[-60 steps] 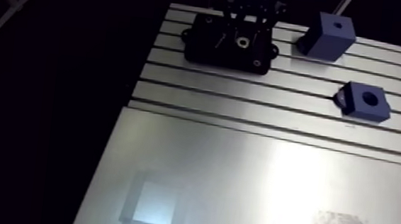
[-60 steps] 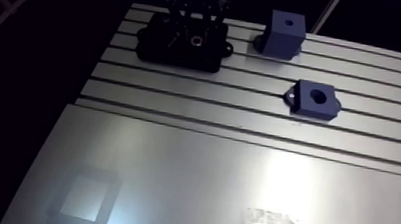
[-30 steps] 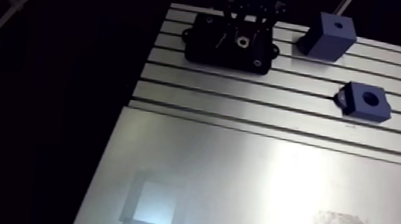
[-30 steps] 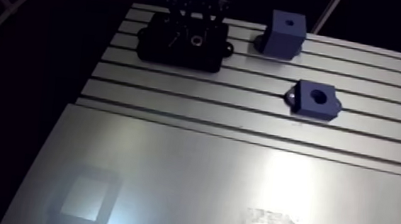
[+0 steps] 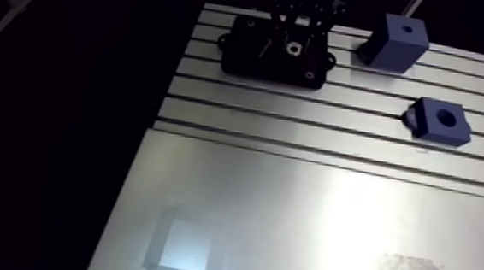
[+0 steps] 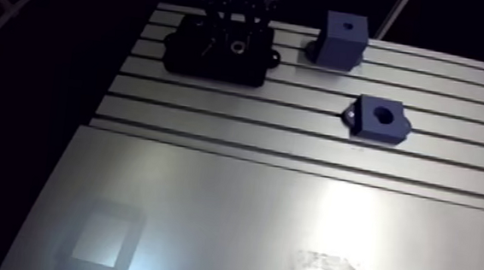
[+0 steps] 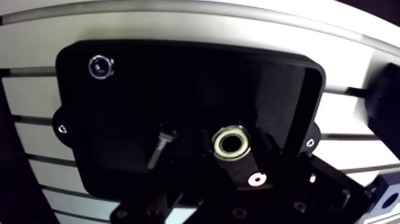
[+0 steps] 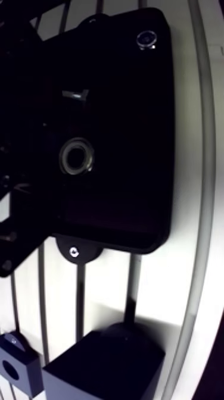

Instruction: Pick up the bearing and press it into the housing until flush.

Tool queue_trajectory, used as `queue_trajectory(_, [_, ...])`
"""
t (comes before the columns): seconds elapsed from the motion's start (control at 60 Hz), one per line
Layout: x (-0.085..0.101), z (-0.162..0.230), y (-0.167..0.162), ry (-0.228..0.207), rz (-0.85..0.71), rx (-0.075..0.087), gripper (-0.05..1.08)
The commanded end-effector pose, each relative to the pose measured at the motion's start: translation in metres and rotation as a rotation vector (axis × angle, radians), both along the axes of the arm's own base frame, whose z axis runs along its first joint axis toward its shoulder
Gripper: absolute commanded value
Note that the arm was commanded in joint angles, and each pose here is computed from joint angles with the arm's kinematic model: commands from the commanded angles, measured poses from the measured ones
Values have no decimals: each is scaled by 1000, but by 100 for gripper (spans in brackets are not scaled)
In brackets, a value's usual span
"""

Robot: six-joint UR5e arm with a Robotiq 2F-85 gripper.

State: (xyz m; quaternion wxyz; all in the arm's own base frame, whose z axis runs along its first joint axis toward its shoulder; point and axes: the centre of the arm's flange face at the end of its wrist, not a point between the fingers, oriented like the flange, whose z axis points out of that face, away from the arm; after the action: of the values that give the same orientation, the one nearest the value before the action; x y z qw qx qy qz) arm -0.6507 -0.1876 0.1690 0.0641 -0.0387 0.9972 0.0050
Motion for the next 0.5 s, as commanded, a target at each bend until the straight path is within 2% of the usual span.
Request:
queue_trajectory(0.017, [1,16,0,6,2,2,56])
queue_trajectory(0.217, [9,58,3,17,3,2,57])
queue_trajectory(0.35, [21,93,8,23,5,2,59])
queue_trajectory(0.417, [31,119,18,30,30,-7,60])
queue_trajectory(0.5, [35,132,28,30,48,-14,61])
